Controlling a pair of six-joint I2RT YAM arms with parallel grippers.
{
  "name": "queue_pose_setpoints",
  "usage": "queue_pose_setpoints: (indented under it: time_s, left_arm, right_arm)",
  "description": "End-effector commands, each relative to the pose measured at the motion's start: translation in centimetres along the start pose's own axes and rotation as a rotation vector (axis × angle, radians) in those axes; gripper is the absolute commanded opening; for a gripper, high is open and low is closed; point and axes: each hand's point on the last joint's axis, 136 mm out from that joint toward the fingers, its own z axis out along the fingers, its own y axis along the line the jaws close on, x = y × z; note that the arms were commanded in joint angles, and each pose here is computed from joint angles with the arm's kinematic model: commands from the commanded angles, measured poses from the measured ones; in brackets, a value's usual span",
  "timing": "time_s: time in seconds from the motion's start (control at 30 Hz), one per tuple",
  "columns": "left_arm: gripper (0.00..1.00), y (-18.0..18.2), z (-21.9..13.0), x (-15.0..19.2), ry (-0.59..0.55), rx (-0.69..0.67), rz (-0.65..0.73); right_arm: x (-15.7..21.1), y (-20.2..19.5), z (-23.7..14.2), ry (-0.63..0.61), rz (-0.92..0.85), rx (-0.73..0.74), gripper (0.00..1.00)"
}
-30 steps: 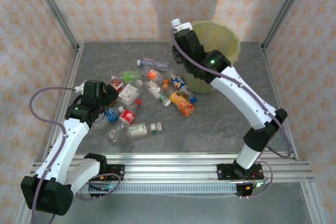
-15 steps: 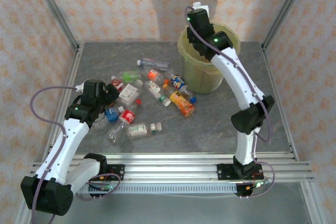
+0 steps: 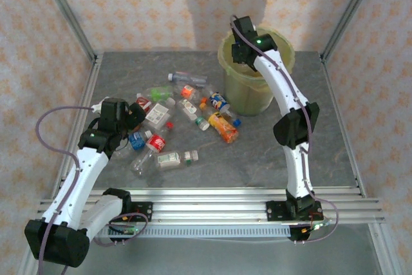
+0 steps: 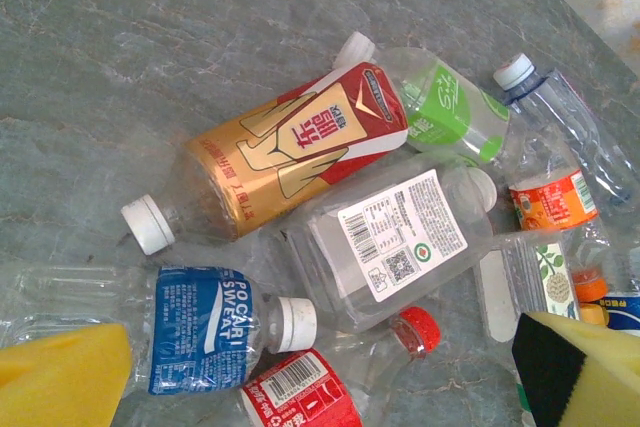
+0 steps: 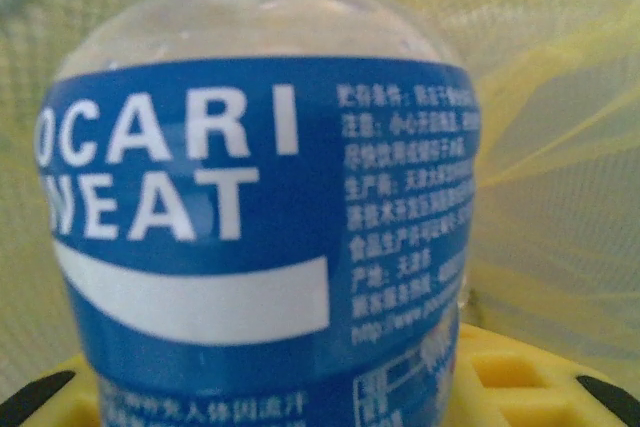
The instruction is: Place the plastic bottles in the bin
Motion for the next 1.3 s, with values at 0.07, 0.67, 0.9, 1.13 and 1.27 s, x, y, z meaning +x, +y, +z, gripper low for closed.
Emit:
queue_pose_setpoints:
  time_s: [0.07, 0.67, 0.9, 1.13, 1.27]
  left_arm:
    - [1.00, 0.3, -0.6, -0.6, -0.023, -0.013, 0.005]
    - [1.00, 0.5, -0.9, -0.7, -0.027, -0.020, 0.002]
    - [1.00, 0.7, -1.0, -0.9, -0.035, -0.030, 0.003]
    - [1.00, 0.7, -1.3, -1.2, -0.052, -0.023, 0.008]
    - [1.00, 0.7, -1.4, -1.3, -0.062, -0.021, 0.006]
  right_arm:
    - [2.8, -0.1, 1.3, 0.133, 0.033, -0.043, 0.41]
    - [2.2, -0.3, -0.1, 0.129, 0.019, -0.060, 0.85]
    - [0.7, -1.0, -4.1, 0.063, 0.046, -0.086, 0.87]
    - [0.0, -0.4, -10.3, -0.072, 0.024, -0.114, 0.96]
    - [0.1, -0.5, -14.5, -0.180, 0.017, -0.128, 0.99]
